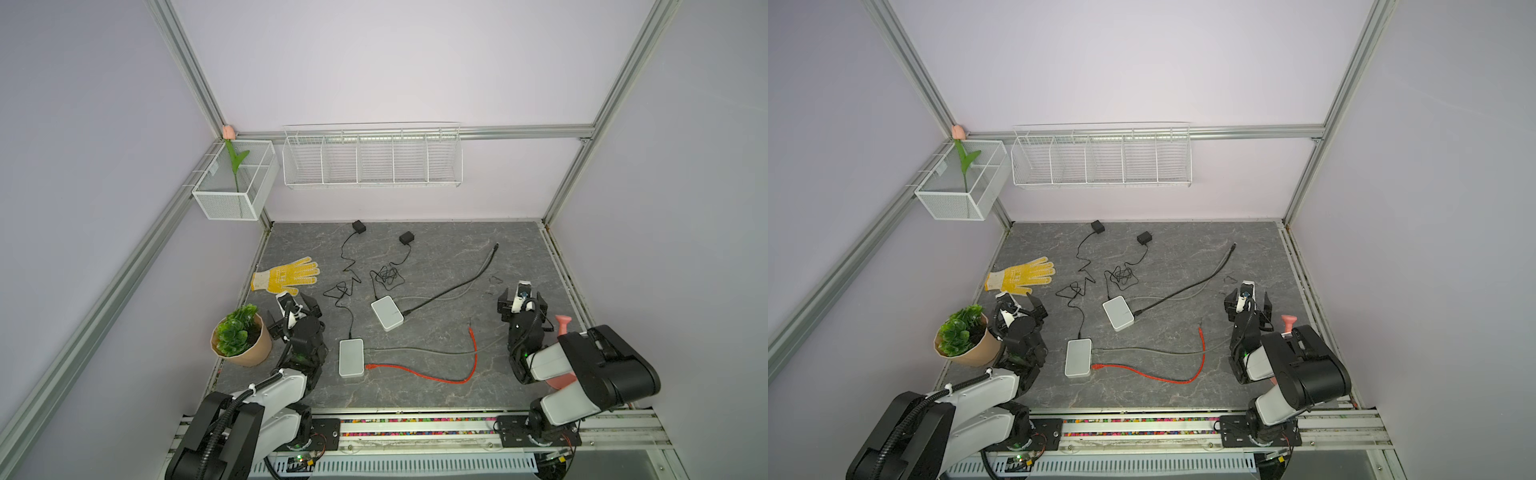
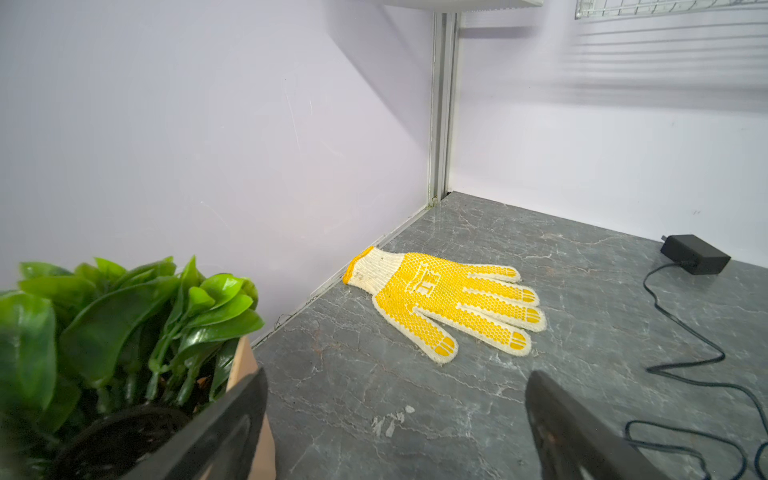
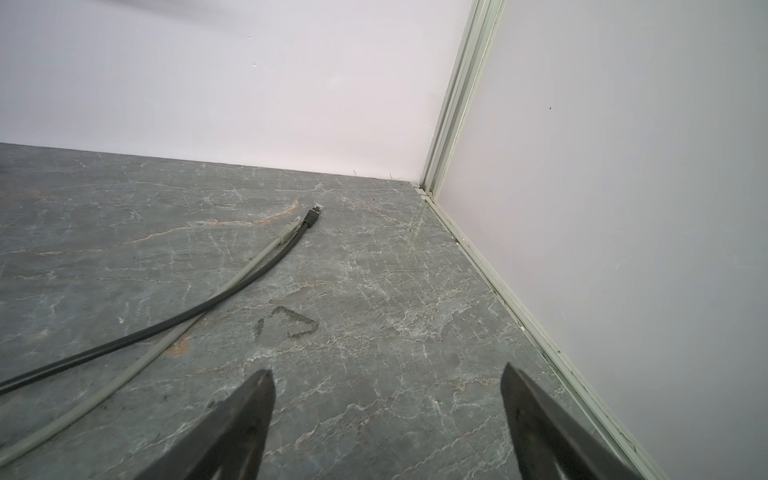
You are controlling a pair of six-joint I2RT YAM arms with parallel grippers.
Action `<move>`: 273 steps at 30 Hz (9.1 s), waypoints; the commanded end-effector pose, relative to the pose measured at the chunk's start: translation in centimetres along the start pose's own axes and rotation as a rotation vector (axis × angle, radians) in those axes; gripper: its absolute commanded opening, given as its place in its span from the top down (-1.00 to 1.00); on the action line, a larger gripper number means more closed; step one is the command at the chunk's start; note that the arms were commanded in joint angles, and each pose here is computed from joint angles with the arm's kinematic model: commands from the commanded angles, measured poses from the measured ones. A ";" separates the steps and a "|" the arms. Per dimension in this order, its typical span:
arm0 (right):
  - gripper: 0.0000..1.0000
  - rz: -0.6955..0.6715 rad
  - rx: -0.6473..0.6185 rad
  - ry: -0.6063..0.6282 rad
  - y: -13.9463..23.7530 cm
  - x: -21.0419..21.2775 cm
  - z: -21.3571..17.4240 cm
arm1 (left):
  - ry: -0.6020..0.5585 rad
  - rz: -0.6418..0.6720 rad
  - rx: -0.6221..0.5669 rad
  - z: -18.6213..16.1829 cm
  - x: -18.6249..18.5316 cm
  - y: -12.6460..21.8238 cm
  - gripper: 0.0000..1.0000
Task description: Insert the plug into the switch port
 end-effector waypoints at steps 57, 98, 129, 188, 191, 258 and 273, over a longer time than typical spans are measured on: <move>-0.78 0.031 -0.069 0.107 -0.2 2.2 2.1 | -0.042 -0.179 -0.083 -0.9 -2.8 -0.3 -0.99; -0.78 0.145 0.165 -0.050 -4.9 0.8 -1.0 | -0.238 -0.330 -0.054 -2.9 -7.4 -0.1 -0.99; -0.78 0.145 0.162 -0.048 -4.9 0.8 -1.1 | -0.211 -0.333 -0.054 -2.7 -7.5 -1.3 -0.99; -0.78 0.479 0.108 -0.084 -4.4 3.4 -0.4 | -0.109 -0.555 0.199 -4.3 -8.5 -5.9 -0.99; -0.77 0.408 0.163 -0.106 -5.1 2.4 -0.9 | -0.067 -0.513 0.249 -4.4 -7.9 -7.2 -0.99; -0.78 0.149 0.182 -0.088 -5.2 0.1 -1.3 | -0.051 -0.488 0.250 -4.3 -7.3 -7.6 -0.99; -0.78 0.149 0.181 -0.088 -5.2 0.1 -1.3 | -0.051 -0.486 0.250 -4.3 -7.3 -7.7 -0.99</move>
Point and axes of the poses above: each gripper's point midway between its finger pads, its own y axis back along the fingers, its own x axis along the line the jaws close on, z = x × y, the point moved 2 cm from there along y, back along the fingers, and after that the axes turned 7 degrees about y, right-handed, at the moved point
